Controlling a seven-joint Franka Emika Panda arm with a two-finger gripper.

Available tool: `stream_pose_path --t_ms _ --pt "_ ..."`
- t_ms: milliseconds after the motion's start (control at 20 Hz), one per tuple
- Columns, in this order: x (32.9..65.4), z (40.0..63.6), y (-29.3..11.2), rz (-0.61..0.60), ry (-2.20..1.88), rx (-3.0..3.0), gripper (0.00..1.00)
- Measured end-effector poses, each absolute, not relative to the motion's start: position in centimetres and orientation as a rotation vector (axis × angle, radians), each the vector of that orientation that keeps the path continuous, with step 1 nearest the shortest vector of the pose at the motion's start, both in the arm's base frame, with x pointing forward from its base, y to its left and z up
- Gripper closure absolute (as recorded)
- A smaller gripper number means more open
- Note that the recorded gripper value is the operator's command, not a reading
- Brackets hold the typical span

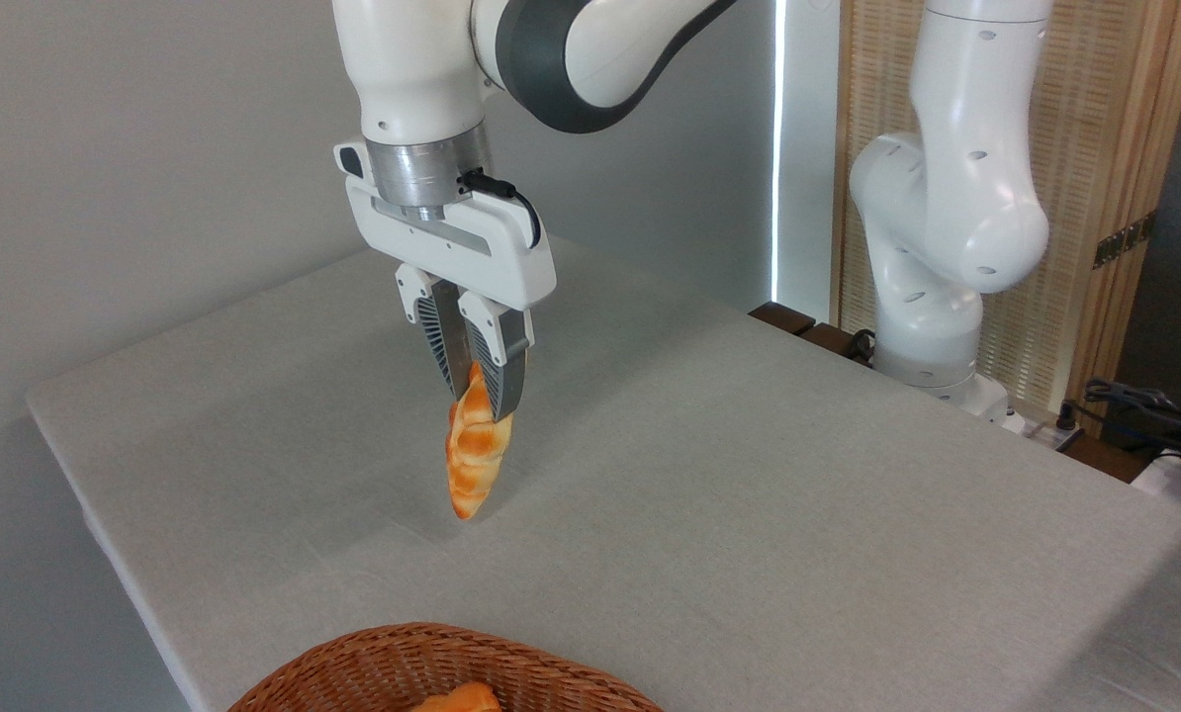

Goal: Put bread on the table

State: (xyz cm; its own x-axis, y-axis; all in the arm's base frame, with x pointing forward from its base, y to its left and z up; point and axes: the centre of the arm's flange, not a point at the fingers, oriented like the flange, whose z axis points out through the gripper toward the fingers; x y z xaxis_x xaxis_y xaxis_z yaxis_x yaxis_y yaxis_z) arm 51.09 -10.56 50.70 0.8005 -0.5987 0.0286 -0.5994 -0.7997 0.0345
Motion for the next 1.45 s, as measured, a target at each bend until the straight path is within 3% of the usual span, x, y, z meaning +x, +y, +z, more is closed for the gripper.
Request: stream_pose_path --t_ms 800,1000,1200,1450 --pt "51.2 51.5 -10.8 0.047 -1.044 2.966 0.00" --pt "52.0 54.3 -10.2 0.134 -1.072 2.977 0.00" --pt "53.3 58.1 -6.8 0.252 -1.057 2.987 0.00" --pt "53.7 58.8 -3.8 0.274 -1.110 2.960 0.00"
